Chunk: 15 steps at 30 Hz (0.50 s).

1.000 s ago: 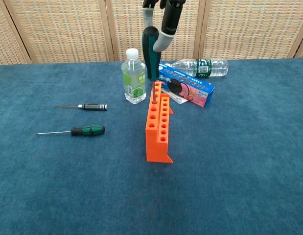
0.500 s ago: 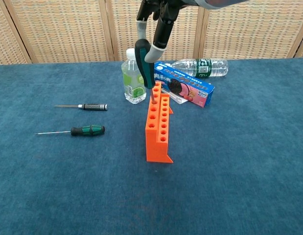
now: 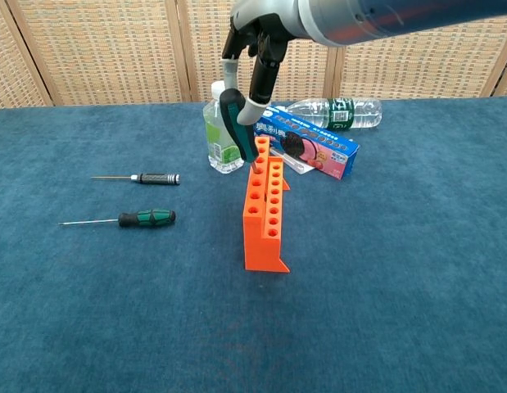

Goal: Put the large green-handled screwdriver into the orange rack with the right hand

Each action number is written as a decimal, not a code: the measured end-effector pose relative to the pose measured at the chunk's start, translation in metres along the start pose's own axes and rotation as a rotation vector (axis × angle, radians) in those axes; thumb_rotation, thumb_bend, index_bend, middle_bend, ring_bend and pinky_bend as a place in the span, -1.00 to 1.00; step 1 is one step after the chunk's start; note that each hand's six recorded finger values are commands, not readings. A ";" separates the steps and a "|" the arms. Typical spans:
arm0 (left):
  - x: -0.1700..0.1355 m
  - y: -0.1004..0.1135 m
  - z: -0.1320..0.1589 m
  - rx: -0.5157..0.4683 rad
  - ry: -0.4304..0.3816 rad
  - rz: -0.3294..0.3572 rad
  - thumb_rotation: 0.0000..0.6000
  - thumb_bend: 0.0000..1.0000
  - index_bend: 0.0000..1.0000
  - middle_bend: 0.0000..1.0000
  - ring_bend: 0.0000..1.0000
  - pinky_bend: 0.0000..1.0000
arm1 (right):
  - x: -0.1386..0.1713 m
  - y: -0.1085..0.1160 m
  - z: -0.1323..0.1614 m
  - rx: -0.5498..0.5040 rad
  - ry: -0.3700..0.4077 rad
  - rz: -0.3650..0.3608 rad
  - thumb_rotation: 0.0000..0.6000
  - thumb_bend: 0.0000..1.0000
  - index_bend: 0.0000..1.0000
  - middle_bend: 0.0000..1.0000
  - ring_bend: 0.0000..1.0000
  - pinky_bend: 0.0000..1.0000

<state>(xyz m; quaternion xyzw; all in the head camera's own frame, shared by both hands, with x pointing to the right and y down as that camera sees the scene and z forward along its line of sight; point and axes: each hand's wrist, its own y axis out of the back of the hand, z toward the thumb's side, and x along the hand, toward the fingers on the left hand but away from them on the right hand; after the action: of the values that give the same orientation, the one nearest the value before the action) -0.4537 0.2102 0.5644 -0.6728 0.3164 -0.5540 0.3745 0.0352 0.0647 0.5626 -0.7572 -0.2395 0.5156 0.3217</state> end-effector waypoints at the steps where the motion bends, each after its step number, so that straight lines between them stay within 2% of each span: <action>1: 0.000 0.000 0.000 0.001 -0.001 -0.001 1.00 -1.00 -1.00 -1.00 -1.00 -1.00 | 0.000 0.000 0.000 -0.001 0.000 0.000 1.00 -0.49 0.17 -0.86 -1.00 -1.00; 8: 0.001 -0.001 0.002 0.005 -0.007 -0.005 1.00 -1.00 -1.00 -1.00 -1.00 -1.00 | -0.002 -0.003 -0.002 -0.005 0.001 0.008 1.00 -0.49 0.04 -0.97 -1.00 -1.00; 15: 0.001 -0.002 0.002 0.004 -0.005 -0.006 1.00 -1.00 -1.00 -1.00 -1.00 -1.00 | -0.002 -0.005 -0.002 -0.012 0.009 0.011 1.00 -0.49 -0.21 -1.00 -1.00 -1.00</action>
<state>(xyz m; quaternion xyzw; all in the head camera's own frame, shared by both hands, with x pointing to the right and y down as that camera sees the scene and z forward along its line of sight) -0.4515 0.2106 0.5659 -0.6744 0.3123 -0.5541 0.3749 0.0363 0.0660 0.5678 -0.7628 -0.2369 0.5123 0.3155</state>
